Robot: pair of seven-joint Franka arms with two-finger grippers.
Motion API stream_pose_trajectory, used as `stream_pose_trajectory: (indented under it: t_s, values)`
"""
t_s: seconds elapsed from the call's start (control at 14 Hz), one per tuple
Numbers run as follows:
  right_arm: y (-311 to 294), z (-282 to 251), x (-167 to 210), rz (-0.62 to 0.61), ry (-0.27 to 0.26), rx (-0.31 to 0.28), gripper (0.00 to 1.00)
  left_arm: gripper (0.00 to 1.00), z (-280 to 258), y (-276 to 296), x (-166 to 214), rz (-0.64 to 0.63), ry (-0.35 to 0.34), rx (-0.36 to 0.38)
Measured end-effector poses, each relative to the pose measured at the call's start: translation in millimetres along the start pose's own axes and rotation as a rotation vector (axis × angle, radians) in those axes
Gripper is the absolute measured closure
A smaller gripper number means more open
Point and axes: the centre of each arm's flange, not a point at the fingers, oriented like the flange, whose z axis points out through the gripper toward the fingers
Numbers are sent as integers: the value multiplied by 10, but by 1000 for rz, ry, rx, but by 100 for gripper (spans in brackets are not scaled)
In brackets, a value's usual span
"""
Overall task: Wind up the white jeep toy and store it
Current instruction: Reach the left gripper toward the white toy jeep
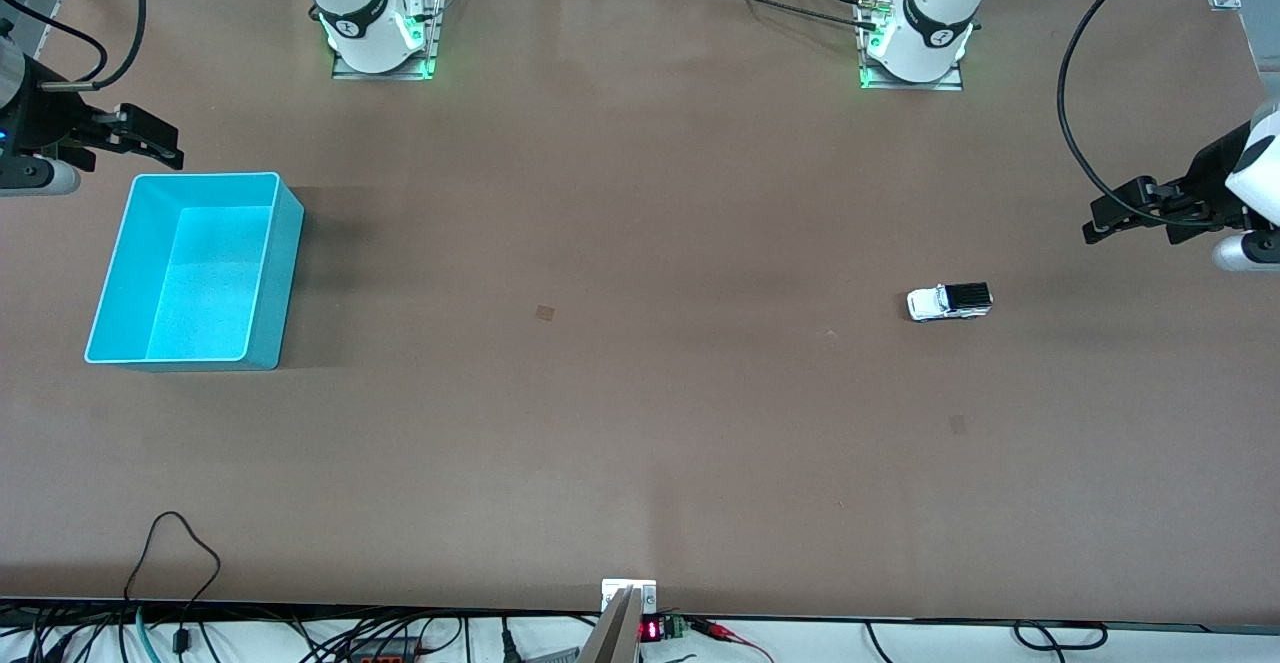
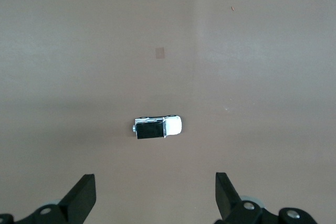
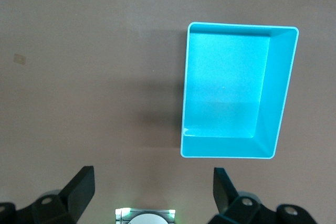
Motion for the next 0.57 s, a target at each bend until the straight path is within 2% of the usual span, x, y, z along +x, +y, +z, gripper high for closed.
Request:
stream_pose_trajectory:
  t_s: [0.57]
  values:
    - [0,0,0,0,0,0,0,0,278,-11,-100,0,-53,3]
